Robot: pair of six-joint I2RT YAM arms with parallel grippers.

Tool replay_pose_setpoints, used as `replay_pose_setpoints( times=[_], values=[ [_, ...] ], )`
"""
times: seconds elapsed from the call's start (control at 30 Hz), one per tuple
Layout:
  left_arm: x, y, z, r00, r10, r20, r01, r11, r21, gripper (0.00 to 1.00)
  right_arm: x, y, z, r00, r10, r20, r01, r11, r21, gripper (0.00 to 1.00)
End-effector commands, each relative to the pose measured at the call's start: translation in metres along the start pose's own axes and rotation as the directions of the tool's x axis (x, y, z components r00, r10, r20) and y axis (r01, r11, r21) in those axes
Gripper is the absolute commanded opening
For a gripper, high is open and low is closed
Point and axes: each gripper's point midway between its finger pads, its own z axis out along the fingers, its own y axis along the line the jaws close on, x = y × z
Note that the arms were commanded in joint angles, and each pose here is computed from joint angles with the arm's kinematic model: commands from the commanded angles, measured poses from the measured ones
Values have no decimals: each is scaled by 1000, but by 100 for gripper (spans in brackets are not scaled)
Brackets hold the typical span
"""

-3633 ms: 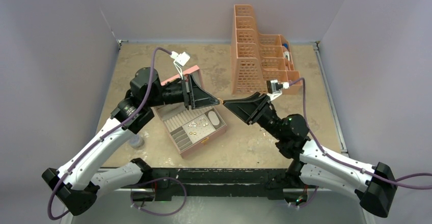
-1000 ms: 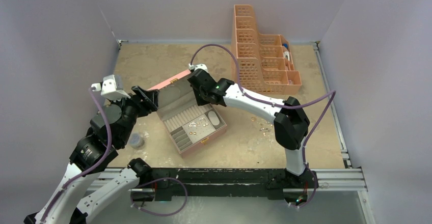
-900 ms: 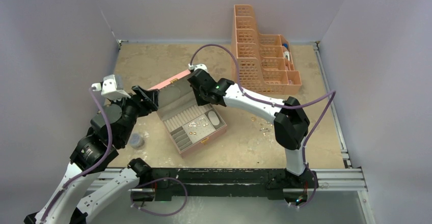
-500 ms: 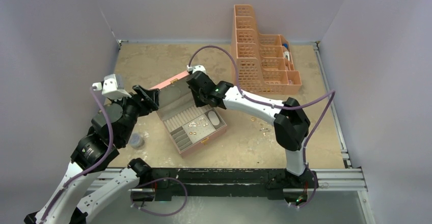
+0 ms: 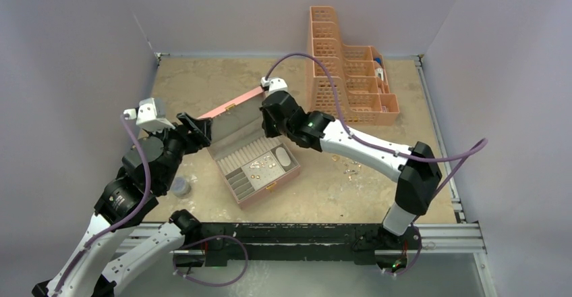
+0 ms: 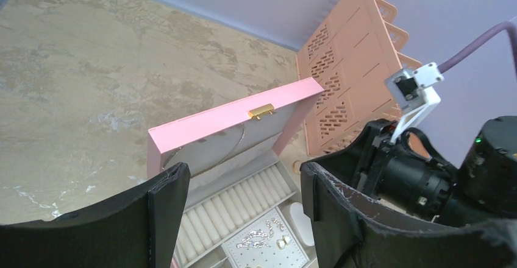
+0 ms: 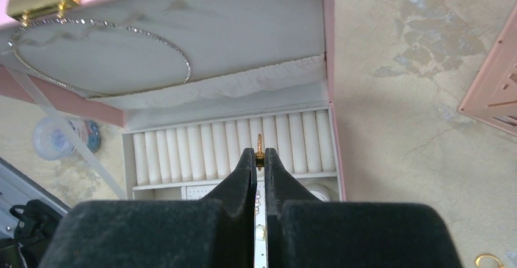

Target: Organize the mixed jewelry

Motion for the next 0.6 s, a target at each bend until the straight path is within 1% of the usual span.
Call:
replay_pose_setpoints(
  times=[0.0,0.2,0.57],
  values=[
    [-6,-6,-1,1000,-15,7,15,1000,20,68,26,8,8,998,-35,-61,34,999,-28,0],
    [-2,-5,0,1000,-10,-10,10,1000,15,68,42,8,23,991,-73,-109,73,997,1,0],
    [1,-1,-1,1000,1,-17,-1,1000,0,68,46,3,45,990,-86,-114,93,994,57,0]
  ],
)
